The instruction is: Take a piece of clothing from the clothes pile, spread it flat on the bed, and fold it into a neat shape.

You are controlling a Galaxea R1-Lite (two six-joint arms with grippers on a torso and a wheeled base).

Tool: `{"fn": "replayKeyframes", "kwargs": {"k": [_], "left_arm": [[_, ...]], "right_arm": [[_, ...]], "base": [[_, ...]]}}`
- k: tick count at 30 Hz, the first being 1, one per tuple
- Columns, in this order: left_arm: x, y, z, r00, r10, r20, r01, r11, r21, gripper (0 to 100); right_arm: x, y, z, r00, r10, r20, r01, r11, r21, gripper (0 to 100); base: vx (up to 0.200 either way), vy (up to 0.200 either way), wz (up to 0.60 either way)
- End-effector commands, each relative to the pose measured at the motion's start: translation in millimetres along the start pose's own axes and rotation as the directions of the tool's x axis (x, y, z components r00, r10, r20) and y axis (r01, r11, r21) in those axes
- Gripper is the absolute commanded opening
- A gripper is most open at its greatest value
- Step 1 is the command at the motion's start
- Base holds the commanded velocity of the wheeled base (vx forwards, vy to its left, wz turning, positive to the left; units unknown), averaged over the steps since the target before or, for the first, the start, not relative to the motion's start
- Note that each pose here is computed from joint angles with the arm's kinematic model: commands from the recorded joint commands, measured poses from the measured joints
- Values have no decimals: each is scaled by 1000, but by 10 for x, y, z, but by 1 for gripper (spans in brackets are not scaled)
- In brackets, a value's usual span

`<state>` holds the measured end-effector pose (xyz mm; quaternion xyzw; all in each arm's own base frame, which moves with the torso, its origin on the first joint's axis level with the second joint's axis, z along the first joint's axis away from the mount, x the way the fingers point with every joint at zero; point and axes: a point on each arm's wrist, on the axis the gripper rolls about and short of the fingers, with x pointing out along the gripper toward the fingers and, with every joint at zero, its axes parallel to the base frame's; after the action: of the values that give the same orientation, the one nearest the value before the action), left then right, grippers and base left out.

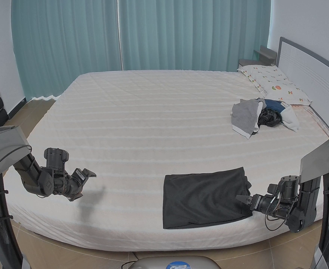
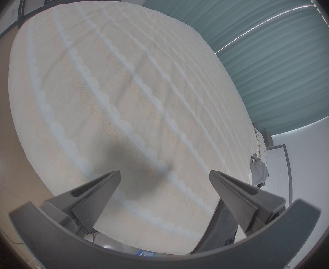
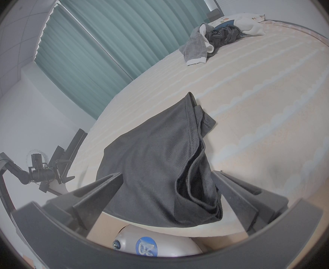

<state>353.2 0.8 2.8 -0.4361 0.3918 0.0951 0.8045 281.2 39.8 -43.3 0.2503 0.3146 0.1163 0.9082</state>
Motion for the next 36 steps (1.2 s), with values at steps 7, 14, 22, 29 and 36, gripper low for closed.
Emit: {"fn": "replayKeyframes", "kwargs": {"k": [7,14,22,29,36], "left_arm": [[3,-4,5,1000,-2,1,2,1000,-3,100],[-1,-7,7,1000,-4,1,4,1000,-3,100],[3,-4,5,1000,-3,0,3,1000,-4,100],[3,-4,5,1000,-3,0,3,1000,-4,100],[3,-4,5,1000,-2,1,2,1000,-4,100]], "right_arm": [[10,-67,-96,999,-24,-38,23,999,-26,0],[-110,-90,-114,997,-47,-54,45,998,-31,0],[-230,-230,-131,994,-87,-71,83,995,-51,0],[-227,-301,-111,994,-89,-67,86,995,-49,0],[-220,-341,-143,992,-97,-81,94,995,-41,0]], "base": [[0,0,0],[0,0,0],[0,0,0],[0,0,0],[0,0,0]]}}
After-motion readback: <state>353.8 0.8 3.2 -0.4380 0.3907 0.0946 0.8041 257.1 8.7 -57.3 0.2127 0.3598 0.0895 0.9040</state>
